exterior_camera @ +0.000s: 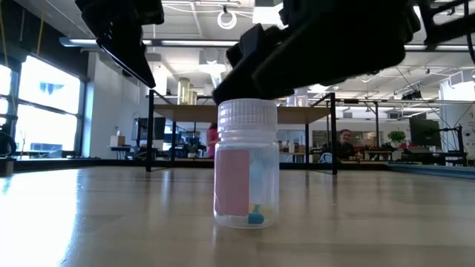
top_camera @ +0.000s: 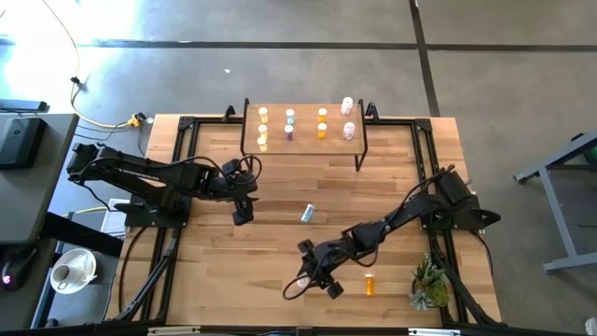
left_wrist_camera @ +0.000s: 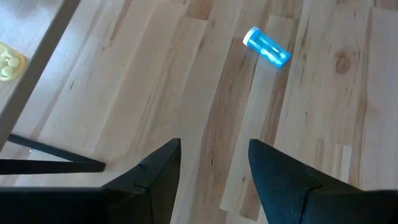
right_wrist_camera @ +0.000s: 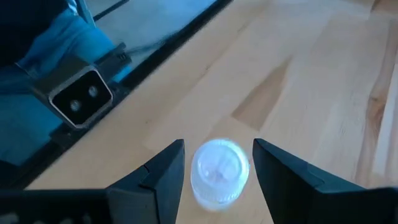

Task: Pick and place medicine bottles onto shelf by color
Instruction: Put the transparent pill bottle on the shelf aligned with the other transparent pill bottles

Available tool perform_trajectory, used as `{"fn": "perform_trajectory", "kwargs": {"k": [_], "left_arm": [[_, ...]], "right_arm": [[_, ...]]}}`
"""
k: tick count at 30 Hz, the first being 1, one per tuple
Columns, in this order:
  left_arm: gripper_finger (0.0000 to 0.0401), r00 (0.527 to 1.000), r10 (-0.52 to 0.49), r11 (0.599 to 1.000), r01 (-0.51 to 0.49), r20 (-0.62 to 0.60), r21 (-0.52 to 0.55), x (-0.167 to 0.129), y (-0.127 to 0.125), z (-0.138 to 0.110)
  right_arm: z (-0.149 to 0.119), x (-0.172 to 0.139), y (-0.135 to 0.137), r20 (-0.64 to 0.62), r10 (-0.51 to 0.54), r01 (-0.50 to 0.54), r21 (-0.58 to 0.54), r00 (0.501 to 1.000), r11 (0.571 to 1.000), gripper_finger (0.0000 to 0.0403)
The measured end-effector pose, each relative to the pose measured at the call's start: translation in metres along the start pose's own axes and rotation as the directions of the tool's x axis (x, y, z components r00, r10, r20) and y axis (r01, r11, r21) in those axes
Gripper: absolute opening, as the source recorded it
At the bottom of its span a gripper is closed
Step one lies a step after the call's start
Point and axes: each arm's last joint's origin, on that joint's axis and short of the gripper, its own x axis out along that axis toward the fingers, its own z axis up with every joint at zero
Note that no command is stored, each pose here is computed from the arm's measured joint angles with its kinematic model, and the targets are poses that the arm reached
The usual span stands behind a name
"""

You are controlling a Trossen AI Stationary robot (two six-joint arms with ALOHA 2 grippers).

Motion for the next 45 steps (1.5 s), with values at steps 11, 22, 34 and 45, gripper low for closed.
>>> {"fn": "perform_trajectory", "kwargs": {"k": [11, 22, 34, 45], "left_arm": [[0.0179, 1.0, -0.001, 1.0, 0.001, 0.003, -0.001, 0.0, 0.0, 0.0], [0.0179, 1.0, -0.001, 1.0, 0.001, 0.003, 0.001, 0.0, 0.0, 0.0], [0.0179, 1.0, -0.001, 1.0, 0.001, 0.003, 0.002, 0.0, 0.0, 0.0], [0.0179, 1.0, -0.001, 1.0, 0.001, 0.004, 0.003, 0.0, 0.0, 0.0]], "right_arm": [[-0.013, 0.011, 0.0, -0.032, 0.005, -0.005, 0.006, 0.999, 1.0, 0.0181], [-0.011, 0.011, -0.001, -0.02, 0.004, -0.004, 0.011, 1.0, 1.0, 0.0116], [0.021, -0.039, -0.006, -0.076, -0.342, 0.332, -0.125, 0.936, 0.935, 0.0116], [0.055, -0.125, -0.021, -0.071, -0.675, 0.653, -0.2, 0.734, 0.731, 0.0127]]}}
